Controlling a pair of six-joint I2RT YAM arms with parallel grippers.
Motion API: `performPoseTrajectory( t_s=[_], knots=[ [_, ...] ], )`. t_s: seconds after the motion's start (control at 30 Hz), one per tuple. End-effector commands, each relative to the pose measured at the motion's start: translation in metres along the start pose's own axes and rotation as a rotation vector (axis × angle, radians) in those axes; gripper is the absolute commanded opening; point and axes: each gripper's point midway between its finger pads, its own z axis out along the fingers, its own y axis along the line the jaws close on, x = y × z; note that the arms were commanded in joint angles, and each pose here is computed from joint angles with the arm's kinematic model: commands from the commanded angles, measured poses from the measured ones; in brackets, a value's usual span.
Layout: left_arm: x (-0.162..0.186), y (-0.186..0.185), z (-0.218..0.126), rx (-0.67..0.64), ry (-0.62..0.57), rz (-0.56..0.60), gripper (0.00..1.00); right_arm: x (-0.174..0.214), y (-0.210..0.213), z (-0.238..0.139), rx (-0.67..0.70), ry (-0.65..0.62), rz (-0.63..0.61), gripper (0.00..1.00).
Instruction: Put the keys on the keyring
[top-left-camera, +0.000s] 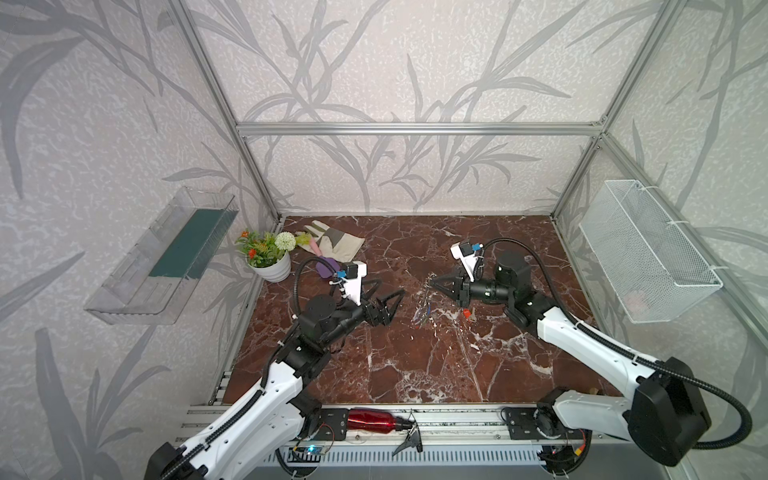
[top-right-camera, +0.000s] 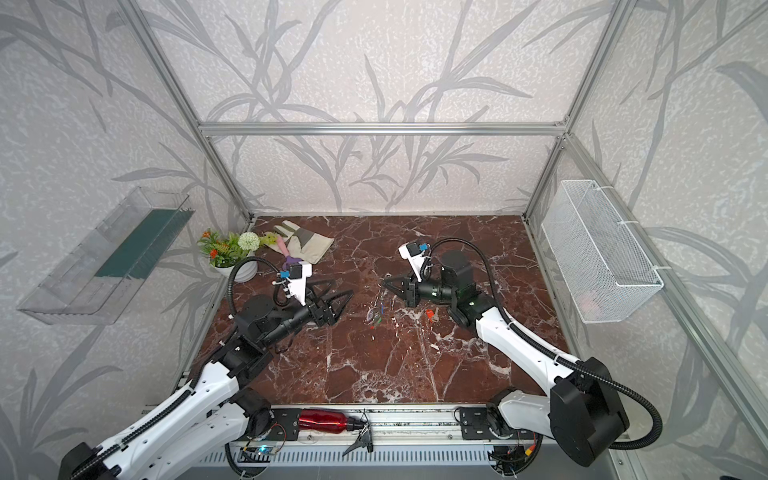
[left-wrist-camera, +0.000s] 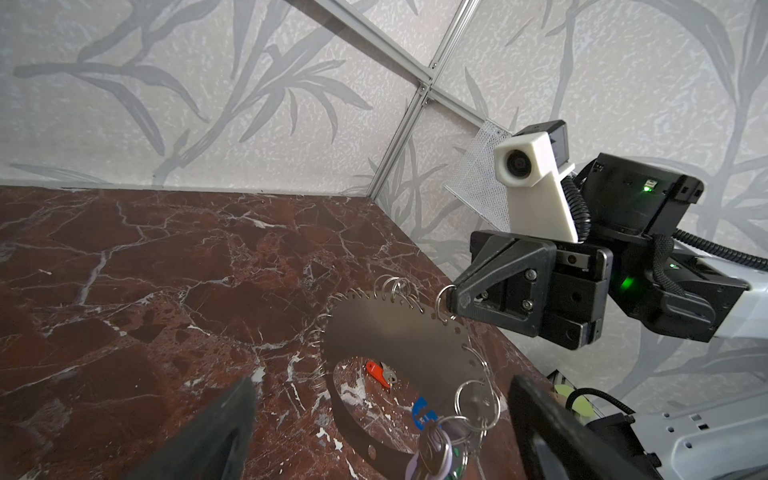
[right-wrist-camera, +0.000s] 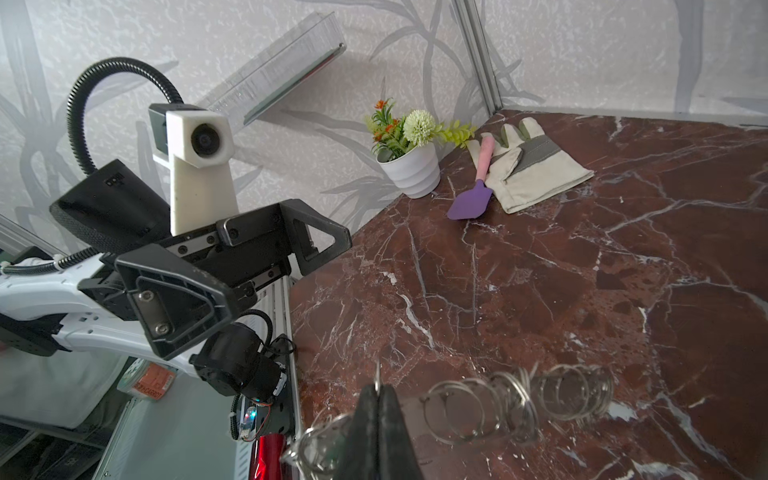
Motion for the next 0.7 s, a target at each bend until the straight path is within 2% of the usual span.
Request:
performPoseTrajectory(
  t_s=[0.0,0.37,0.43,0.6,0.67],
  knots=[
    [-0.015,-0.005,0.002,0.005,-0.022,0.040,0.92,-0.021,0.016,-0.006,-0.010,-0.049,-0.115,0.00],
    [-0.002,-0.006,0.025,0.046,0.079,0.031,0.84,-0.015,0.019,-0.007,-0.004,-0.041,-0.169,0.00],
    [-0.001,-0.007,0.029,0.059,0.091,0.027,0.78,-0.014,0.019,-0.006,-0.009,-0.038,-0.172,0.00],
    [-0.002,-0.021,0.039,0.157,0.107,0.018,0.57,-0.012,0.019,-0.005,-0.016,-0.034,-0.175,0.00],
    [-0.002,-0.020,0.041,0.156,0.106,0.005,0.53,-0.012,0.019,-0.007,-0.012,-0.043,-0.184,0.00]
  ],
)
